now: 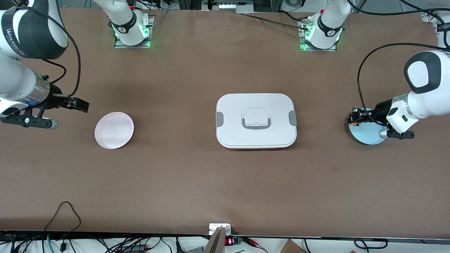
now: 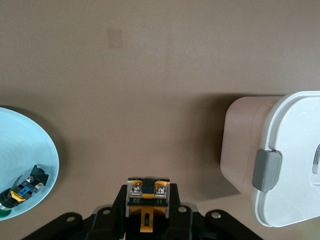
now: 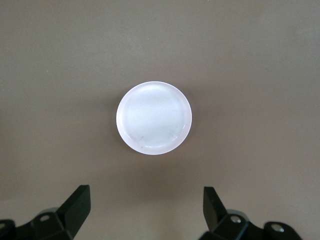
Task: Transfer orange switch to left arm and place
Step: 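Move the switch over the blue plate while the right gripper retracts, then lower the switch onto the blue plate and open the left gripper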
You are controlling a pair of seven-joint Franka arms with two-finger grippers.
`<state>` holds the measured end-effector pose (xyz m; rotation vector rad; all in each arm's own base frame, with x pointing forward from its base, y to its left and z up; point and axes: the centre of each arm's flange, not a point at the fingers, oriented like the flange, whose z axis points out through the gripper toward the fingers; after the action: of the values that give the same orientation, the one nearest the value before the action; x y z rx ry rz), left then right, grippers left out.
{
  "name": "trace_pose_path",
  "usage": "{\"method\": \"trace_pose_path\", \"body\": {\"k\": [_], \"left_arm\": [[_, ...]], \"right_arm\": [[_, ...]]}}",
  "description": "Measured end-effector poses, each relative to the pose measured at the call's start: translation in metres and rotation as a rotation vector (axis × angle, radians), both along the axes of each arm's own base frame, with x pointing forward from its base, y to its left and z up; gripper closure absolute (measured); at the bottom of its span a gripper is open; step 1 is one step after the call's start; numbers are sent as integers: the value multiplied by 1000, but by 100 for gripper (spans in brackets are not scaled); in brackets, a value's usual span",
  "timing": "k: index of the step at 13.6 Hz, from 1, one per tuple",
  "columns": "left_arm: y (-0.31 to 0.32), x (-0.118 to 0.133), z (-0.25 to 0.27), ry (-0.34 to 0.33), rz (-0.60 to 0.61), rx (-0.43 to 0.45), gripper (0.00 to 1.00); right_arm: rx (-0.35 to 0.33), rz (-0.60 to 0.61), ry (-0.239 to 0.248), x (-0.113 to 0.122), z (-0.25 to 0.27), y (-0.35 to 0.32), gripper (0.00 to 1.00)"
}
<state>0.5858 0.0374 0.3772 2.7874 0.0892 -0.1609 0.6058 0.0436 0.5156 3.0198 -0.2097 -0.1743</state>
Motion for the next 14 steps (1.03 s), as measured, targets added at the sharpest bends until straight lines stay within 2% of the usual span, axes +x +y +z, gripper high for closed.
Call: {"method": "trace_pose_path", "body": {"k": [3, 4, 5, 6, 8, 11, 14], "left_arm": [[0, 0, -1, 3, 0, 0, 66], [21, -5, -17, 56, -40, 107, 66], [52, -10, -42, 112, -43, 168, 66], [78, -14, -64, 151, -33, 181, 66], [99, -17, -88, 186, -23, 173, 66], [91, -12, -90, 181, -50, 192, 66], [97, -6, -103, 151, -98, 275, 66]], "right_arm": [[0, -4, -9, 1, 4, 0, 0], [1, -4, -15, 1, 7, 0, 0], [1, -6, -19, 2, 9, -1, 0], [1, -6, -20, 2, 10, -1, 0], [1, -9, -21, 2, 10, -3, 0], [8, -13, -22, 2, 10, -4, 0], [92, -63, -16, 3, 10, -13, 0]]}}
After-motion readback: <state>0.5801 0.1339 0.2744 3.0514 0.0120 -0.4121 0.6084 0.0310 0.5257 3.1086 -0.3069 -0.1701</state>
